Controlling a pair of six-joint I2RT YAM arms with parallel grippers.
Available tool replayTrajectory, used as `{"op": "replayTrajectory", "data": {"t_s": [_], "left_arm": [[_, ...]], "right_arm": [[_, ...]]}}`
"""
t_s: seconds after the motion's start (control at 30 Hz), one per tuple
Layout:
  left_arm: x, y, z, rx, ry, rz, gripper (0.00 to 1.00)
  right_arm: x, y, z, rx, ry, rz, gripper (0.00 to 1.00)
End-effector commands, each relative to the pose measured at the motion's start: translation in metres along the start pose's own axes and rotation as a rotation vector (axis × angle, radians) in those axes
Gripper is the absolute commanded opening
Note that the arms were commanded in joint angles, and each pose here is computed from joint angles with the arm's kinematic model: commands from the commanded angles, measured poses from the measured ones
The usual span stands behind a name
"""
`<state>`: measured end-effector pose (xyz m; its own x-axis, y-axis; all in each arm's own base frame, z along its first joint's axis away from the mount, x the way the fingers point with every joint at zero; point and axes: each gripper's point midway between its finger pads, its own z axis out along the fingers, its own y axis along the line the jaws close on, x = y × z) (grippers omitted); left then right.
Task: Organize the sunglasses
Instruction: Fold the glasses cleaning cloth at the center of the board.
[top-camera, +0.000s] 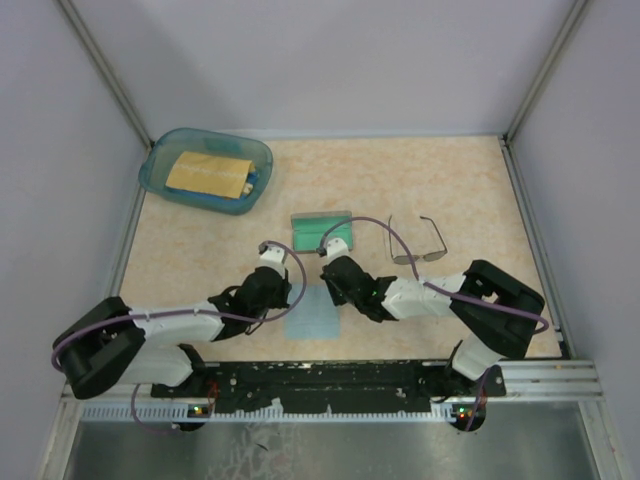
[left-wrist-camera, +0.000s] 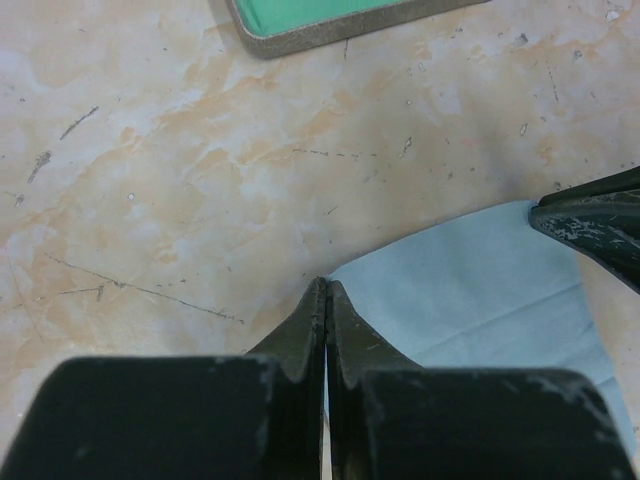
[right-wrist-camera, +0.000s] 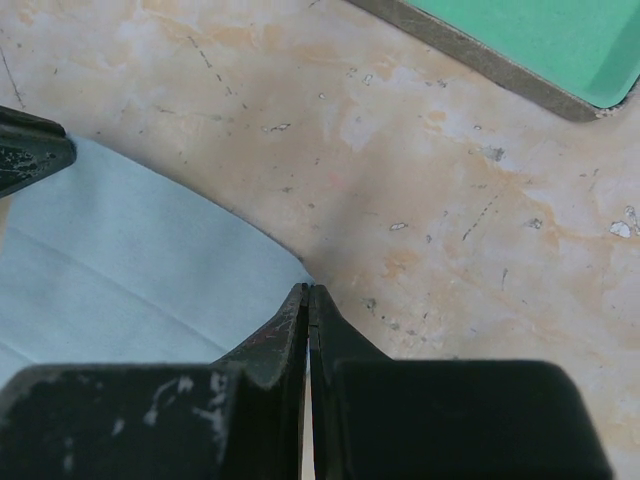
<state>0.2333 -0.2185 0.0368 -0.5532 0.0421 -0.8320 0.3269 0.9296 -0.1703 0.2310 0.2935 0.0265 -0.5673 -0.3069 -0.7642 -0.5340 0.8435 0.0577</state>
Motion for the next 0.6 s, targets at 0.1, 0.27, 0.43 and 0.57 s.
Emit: {"op": "replayTrajectory", "data": {"t_s": [0.1, 0.27, 0.43, 0.57], "left_arm": [[-0.008, -0.004, 0.001, 0.008, -0.028, 0.008, 0.0], [-0.012, -0.003, 0.005, -0.015, -0.035, 0.0, 0.0], [-0.022, -0.003, 0.007, -0.031, -0.064, 0.005, 0.0], [-0.028, -0.004, 0.01, -0.042, -0.077, 0.015, 0.0]], "right_arm": [[-0.033, -0.001, -0.007, 0.03, -0.12, 0.035, 0.0], [-0.037, -0.007, -0.007, 0.066, -0.14, 0.039, 0.0], [-0.043, -0.012, -0.005, 0.075, -0.16, 0.05, 0.0], [-0.047, -0.015, -0.004, 0.078, -0.167, 0.051, 0.0]]}}
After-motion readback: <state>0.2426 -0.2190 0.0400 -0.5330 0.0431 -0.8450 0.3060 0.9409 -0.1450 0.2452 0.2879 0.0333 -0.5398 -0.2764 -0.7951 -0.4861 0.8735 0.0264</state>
